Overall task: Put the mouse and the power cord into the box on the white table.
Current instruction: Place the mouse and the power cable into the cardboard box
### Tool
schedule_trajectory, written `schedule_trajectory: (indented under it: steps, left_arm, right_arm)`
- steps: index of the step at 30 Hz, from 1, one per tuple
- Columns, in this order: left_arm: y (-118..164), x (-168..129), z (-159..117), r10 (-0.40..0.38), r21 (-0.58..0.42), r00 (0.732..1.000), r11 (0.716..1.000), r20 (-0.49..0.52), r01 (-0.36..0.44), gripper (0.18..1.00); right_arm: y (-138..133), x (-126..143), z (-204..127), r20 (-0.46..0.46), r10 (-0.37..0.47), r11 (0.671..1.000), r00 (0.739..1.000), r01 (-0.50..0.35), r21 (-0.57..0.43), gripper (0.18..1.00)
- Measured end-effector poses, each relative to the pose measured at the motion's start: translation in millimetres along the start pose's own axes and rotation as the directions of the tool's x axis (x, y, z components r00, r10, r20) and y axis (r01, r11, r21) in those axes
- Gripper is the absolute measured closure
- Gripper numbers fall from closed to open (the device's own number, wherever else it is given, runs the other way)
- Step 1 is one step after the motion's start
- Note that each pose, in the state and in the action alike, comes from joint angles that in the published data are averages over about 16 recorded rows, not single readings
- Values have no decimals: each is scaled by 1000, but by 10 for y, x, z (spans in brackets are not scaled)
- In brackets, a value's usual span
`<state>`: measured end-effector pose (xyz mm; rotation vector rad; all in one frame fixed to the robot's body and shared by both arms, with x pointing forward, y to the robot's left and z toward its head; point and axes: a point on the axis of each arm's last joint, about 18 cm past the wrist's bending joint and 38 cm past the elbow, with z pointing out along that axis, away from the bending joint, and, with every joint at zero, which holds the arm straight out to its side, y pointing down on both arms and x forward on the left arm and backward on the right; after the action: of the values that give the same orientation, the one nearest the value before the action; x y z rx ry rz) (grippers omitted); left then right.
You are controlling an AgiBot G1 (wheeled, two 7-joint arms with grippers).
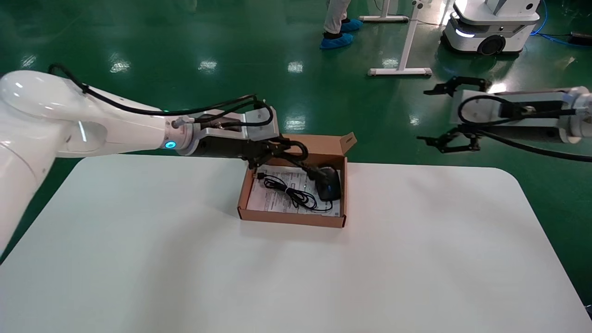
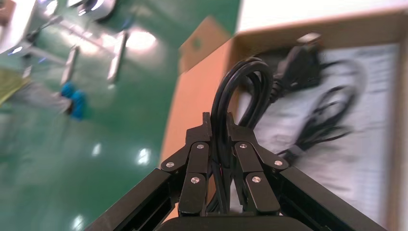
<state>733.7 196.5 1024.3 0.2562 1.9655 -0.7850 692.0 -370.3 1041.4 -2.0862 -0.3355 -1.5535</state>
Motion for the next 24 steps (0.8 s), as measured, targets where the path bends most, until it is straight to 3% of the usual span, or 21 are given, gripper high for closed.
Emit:
schedule_trajectory:
  steps: [6,13,24]
  left_arm:
    - [29,46,116,9,-11,1000,1000,20,-8,960]
    - [-22,187,182,13,26,1000,1000,-23,-12,960]
    - [-56,335,208,14,63,997,998,-75,-10,957]
  right_arm:
    - [202,-84,-190,6,25,999,1000,-25,-36,312]
    - [376,-161,-383,11,48,996,999,-47,-69,225]
    - [525,-244,-615,18,67,994,998,-65,-90,181]
